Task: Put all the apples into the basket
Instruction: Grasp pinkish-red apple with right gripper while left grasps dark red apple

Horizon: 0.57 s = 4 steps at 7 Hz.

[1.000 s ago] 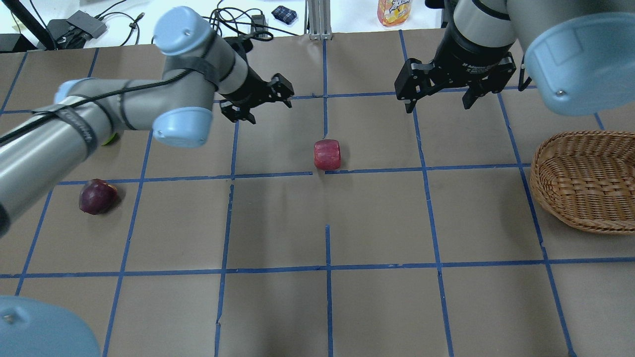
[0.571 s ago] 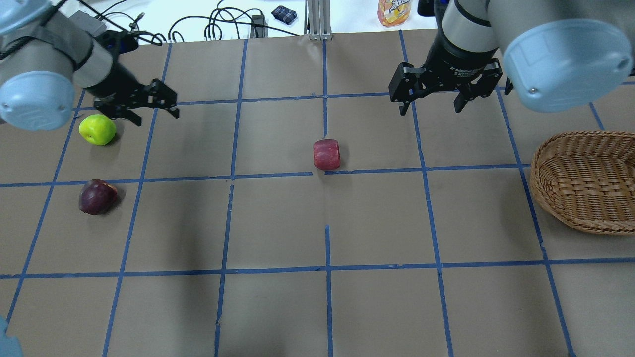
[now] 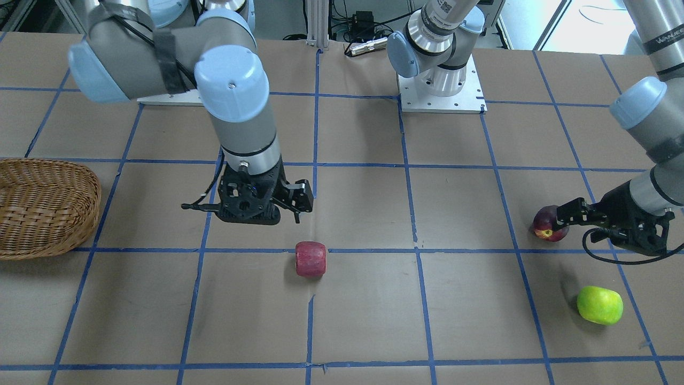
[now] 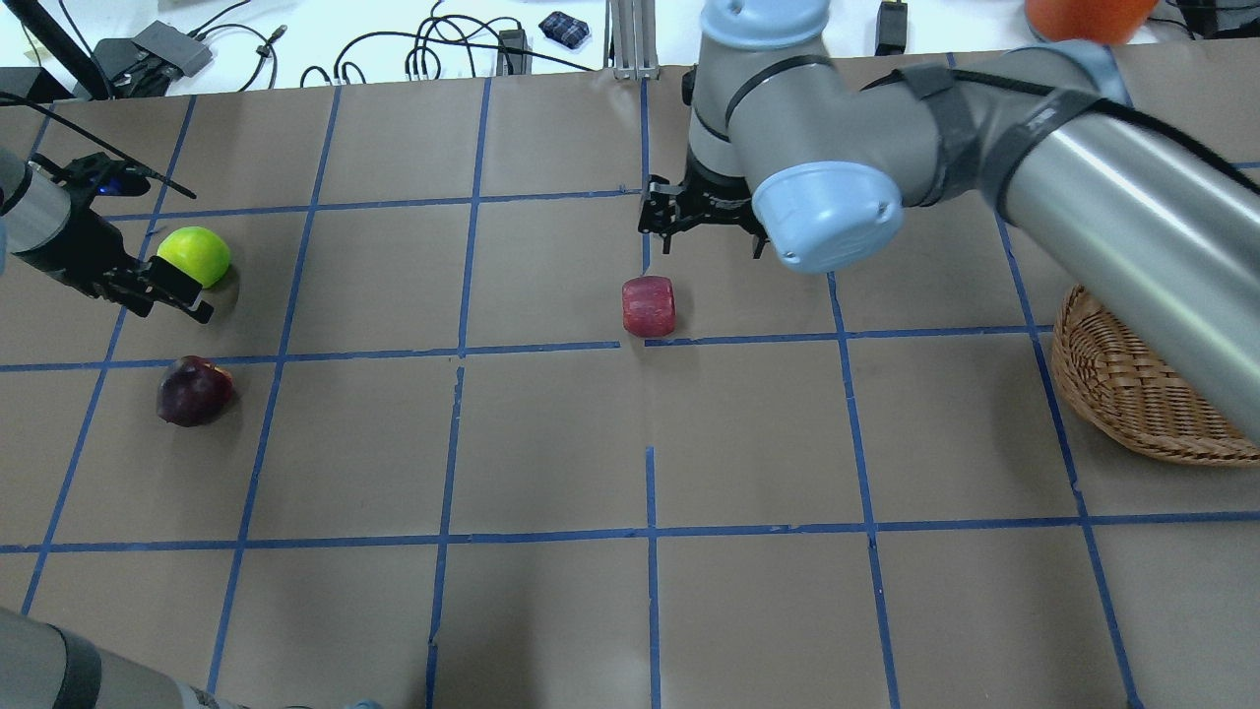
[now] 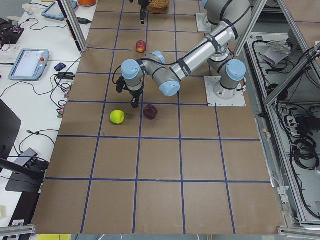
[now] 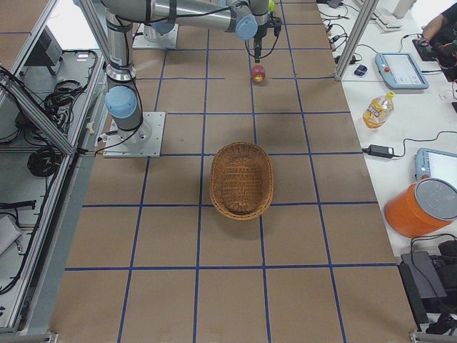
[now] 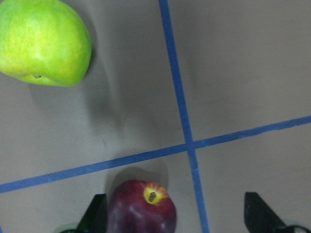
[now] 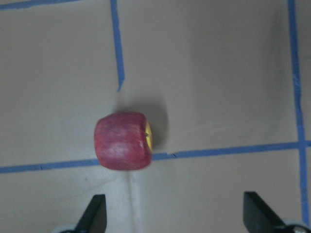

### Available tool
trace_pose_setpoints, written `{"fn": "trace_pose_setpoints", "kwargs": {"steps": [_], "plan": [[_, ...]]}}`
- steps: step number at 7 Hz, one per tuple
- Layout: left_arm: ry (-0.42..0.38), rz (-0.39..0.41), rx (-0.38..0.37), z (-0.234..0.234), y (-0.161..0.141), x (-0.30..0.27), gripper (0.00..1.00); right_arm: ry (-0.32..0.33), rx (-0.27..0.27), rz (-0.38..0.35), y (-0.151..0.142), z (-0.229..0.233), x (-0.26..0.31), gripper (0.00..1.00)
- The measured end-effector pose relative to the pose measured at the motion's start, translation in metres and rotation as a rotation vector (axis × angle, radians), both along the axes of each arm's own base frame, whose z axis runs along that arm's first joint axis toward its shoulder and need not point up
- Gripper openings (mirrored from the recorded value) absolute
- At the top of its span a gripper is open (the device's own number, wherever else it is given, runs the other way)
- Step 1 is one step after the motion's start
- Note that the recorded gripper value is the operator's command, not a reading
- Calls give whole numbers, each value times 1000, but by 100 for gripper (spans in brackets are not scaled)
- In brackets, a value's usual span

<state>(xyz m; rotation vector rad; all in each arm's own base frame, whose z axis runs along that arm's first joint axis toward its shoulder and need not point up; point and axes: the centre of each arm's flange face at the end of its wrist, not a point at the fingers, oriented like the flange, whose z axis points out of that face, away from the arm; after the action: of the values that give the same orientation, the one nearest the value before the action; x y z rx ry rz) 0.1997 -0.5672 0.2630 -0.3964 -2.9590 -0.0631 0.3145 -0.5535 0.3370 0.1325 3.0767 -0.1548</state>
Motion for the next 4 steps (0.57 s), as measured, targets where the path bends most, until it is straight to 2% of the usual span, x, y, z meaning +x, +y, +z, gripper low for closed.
{"fn": "trace_pose_setpoints", "kwargs": {"steps": [1, 4], "plan": [[4, -44, 22, -17, 1, 7, 100, 1, -18, 8, -2, -28, 27, 100], [-4, -66, 81, -44, 6, 14, 100, 73, -50, 57, -11, -104, 57, 100]]}}
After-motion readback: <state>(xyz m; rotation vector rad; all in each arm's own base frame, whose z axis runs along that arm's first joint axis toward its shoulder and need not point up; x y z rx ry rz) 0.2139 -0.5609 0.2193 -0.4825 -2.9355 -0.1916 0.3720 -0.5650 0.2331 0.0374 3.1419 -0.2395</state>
